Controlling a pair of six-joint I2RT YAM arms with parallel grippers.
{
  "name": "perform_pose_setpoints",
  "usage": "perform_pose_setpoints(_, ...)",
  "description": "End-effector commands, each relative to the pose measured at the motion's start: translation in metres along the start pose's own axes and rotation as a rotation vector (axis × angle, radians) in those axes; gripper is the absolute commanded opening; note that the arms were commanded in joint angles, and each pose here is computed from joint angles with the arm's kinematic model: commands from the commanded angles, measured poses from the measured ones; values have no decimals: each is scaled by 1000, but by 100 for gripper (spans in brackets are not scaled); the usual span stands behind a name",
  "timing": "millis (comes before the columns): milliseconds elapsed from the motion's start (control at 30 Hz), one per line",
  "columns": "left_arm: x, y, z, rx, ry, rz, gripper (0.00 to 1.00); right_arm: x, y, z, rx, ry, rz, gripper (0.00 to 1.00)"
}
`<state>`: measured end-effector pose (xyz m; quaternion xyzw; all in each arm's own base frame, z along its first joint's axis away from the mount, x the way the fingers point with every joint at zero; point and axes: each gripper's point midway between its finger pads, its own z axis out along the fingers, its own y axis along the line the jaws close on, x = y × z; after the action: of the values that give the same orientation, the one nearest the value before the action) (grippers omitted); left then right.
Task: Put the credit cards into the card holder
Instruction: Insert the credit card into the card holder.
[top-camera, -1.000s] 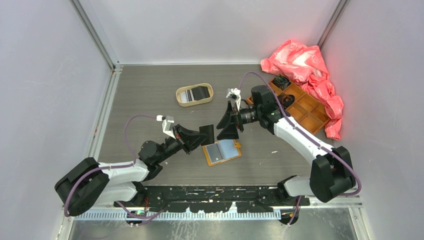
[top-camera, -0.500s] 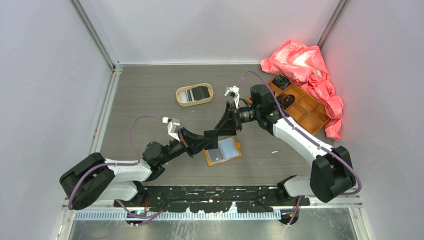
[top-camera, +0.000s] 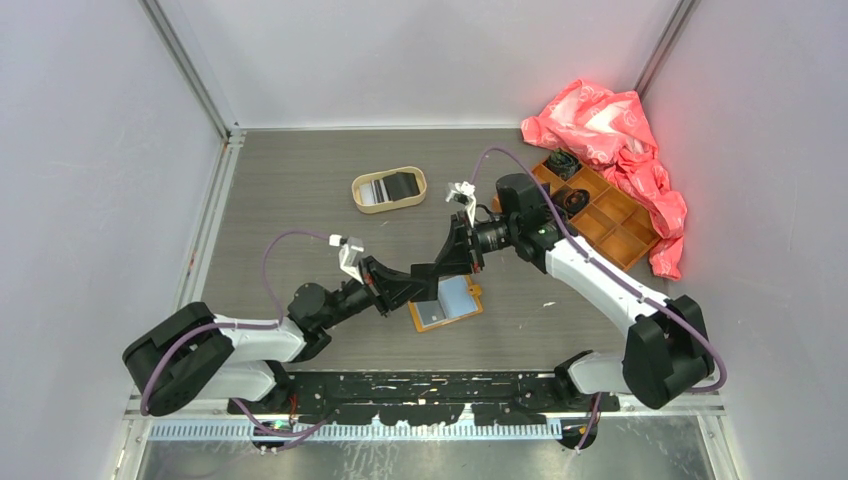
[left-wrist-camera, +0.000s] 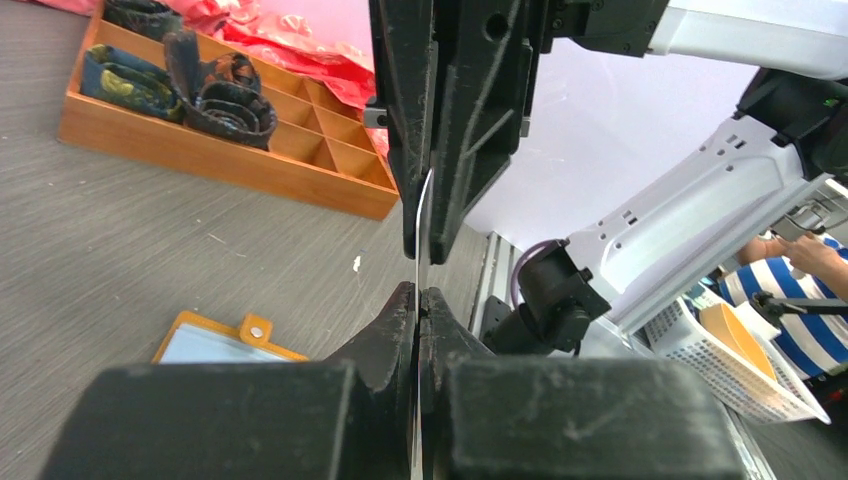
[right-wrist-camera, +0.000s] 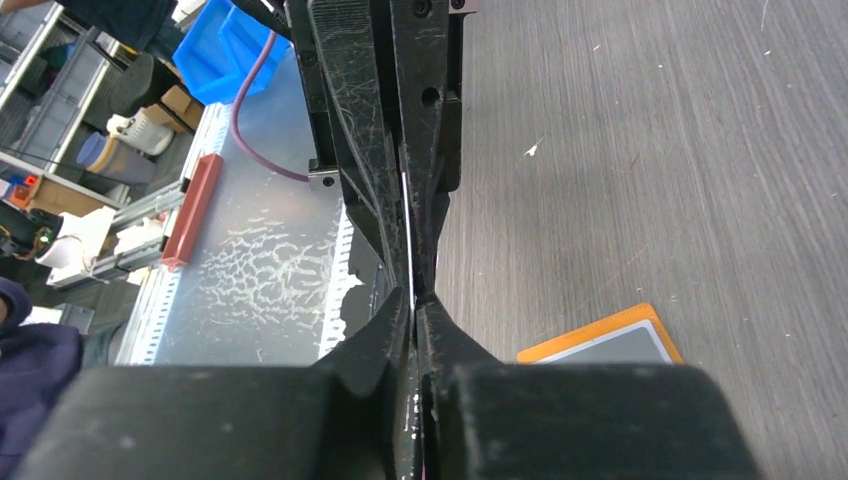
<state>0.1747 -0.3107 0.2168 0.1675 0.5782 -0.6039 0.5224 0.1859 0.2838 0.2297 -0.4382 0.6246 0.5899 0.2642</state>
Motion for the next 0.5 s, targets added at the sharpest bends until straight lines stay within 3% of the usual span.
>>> perform_pose_setpoints(0, -26, -19, 9, 71, -87, 28, 0, -10, 18, -2, -35, 6, -113, 5)
perform_pose_setpoints(100, -27, -15, 6, 48, -101, 20, 5, -12, 19, -4, -28, 17, -128, 1)
perform_pose_setpoints(333, -28, 4, -21, -81, -153, -17, 34, -17, 5, -16, 58, -1, -99, 1)
perform_pose_setpoints(467, -17, 16, -34, -182, -94, -55, 41, -8, -15, -24, 147, -2, -36, 1)
